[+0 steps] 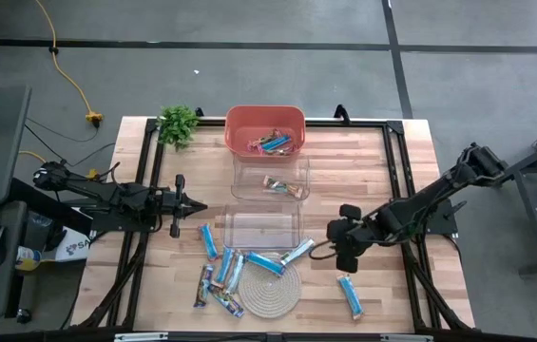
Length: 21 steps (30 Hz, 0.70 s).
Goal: Pick and place Granola Bars by type
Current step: Put the yellow granola bar into the top transparent bin
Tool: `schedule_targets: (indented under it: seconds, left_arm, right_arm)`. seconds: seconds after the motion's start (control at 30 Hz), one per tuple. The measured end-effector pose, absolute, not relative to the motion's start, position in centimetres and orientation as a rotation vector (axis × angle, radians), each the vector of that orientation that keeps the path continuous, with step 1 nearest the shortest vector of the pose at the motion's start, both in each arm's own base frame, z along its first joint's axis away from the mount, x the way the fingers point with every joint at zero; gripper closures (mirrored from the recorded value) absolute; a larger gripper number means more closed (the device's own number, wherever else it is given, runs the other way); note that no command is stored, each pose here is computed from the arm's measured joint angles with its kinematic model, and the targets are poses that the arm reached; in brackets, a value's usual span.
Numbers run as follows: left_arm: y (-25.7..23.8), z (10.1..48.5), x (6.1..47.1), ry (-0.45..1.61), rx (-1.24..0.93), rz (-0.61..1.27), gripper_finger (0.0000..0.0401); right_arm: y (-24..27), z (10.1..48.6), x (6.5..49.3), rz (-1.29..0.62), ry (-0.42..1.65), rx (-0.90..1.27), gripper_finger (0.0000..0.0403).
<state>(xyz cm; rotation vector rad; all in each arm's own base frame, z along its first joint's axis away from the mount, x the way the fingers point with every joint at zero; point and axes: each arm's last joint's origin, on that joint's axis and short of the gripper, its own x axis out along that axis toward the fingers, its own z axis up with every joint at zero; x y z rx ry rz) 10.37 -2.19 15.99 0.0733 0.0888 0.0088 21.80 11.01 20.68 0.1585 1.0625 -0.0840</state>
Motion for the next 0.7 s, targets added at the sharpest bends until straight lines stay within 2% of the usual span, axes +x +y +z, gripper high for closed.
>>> schedule_targets:
  seconds: [0.37, 0.7]
  left_arm:
    - [-2.2, 16.0, 10.4, 0.089, 0.074, 0.009, 0.0394]
    - [-2.2, 16.0, 10.4, 0.09, 0.073, 0.009, 0.0394]
  right_arm:
    - [10.1, 16.9, 21.2, 0.152, 1.008, -0.169, 0.0242]
    - [8.6, 16.9, 22.7, 0.187, 0.906, -0.292, 0.0241]
